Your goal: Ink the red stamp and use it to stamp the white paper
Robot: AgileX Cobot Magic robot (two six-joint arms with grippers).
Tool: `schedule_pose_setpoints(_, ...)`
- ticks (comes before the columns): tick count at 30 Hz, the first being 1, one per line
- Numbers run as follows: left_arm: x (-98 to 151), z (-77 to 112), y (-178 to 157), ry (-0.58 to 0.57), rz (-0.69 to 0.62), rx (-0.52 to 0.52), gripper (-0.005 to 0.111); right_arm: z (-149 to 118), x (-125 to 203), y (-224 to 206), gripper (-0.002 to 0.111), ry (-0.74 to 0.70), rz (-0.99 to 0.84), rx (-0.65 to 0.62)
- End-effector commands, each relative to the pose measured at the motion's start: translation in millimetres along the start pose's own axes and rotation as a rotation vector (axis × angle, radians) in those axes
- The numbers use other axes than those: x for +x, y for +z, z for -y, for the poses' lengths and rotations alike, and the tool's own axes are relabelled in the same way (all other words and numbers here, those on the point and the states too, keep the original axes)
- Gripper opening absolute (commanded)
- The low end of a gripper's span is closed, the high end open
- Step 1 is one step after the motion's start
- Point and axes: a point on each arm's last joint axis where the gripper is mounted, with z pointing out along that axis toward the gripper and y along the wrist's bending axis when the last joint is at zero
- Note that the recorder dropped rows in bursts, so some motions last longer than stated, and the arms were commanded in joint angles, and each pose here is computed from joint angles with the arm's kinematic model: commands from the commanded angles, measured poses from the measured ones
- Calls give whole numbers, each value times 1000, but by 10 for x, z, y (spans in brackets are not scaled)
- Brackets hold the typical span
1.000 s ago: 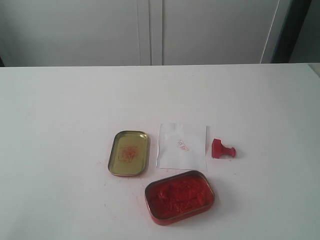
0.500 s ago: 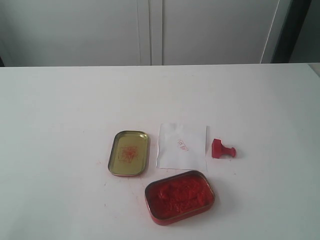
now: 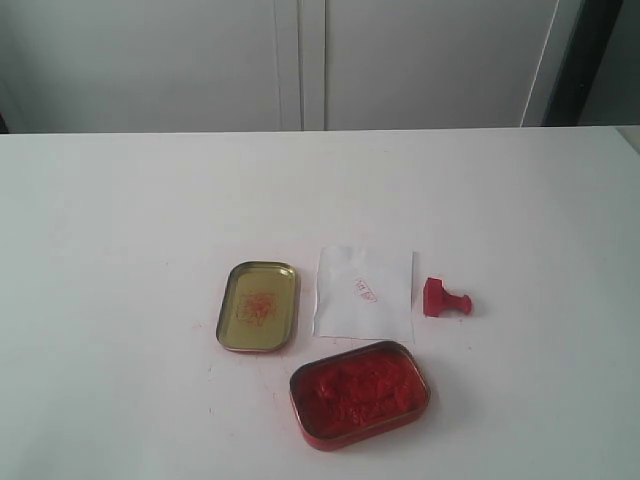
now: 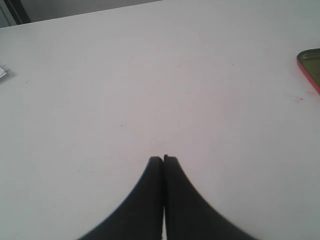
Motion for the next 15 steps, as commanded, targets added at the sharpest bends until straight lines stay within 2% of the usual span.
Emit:
schedule_pose_setpoints(1,10,2,2,0,-1,1,0,-2,36,13,0,-8,-7,-5)
schedule_pose_setpoints(8,10,2,2,0,-1,1,0,-3,88,65,0,-8,5,-5)
schedule_pose_setpoints(15,10,2,2,0,-1,1,0,-10,339,223,0,-8,-27,-6)
